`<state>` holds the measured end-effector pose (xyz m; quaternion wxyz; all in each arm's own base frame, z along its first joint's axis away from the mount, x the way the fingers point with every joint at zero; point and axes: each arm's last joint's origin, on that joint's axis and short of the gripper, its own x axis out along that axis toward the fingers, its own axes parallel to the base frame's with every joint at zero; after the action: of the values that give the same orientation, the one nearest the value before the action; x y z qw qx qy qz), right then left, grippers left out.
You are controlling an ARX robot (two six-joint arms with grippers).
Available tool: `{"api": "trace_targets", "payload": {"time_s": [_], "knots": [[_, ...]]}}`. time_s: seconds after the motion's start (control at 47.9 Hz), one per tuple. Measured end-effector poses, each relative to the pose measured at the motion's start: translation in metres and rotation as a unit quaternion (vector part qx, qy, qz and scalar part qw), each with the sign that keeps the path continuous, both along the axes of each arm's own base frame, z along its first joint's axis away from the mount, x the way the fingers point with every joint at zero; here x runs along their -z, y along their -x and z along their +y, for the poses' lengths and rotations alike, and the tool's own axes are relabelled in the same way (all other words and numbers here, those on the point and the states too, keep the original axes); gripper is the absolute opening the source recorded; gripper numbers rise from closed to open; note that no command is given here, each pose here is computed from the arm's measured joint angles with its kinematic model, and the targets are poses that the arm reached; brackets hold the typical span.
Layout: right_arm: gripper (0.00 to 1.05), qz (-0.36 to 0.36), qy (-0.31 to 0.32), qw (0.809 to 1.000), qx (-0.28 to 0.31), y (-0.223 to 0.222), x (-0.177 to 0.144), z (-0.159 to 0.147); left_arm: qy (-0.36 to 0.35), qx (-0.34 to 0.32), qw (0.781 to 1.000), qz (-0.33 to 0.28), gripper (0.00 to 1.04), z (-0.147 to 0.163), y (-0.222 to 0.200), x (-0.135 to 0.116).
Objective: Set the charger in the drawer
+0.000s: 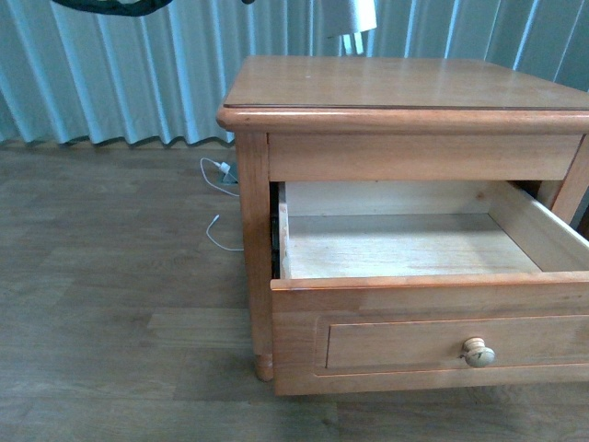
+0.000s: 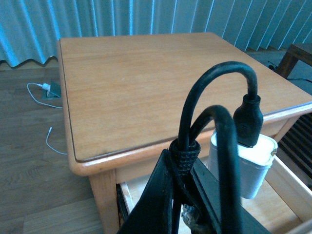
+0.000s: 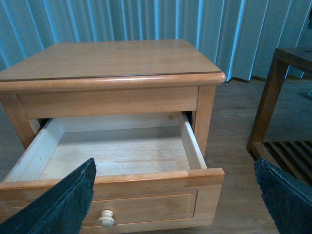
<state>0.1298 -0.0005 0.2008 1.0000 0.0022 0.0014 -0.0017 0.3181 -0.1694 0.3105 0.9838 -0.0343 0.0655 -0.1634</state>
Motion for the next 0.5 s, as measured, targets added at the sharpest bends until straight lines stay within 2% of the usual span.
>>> {"api": "trace_targets", "payload": {"time_s": [0.167, 0.501], "knots": [[0.97, 0.000, 0.000, 1.000, 0.000, 0.000, 0.000, 0.000, -0.017, 0.015, 0.999, 0.029, 0.06, -0.010, 0.008, 0.023], [0.97, 0.000, 0.000, 1.000, 0.000, 0.000, 0.000, 0.000, -0.047, 0.030, 0.994, 0.095, 0.06, -0.039, -0.020, 0.080]]}}
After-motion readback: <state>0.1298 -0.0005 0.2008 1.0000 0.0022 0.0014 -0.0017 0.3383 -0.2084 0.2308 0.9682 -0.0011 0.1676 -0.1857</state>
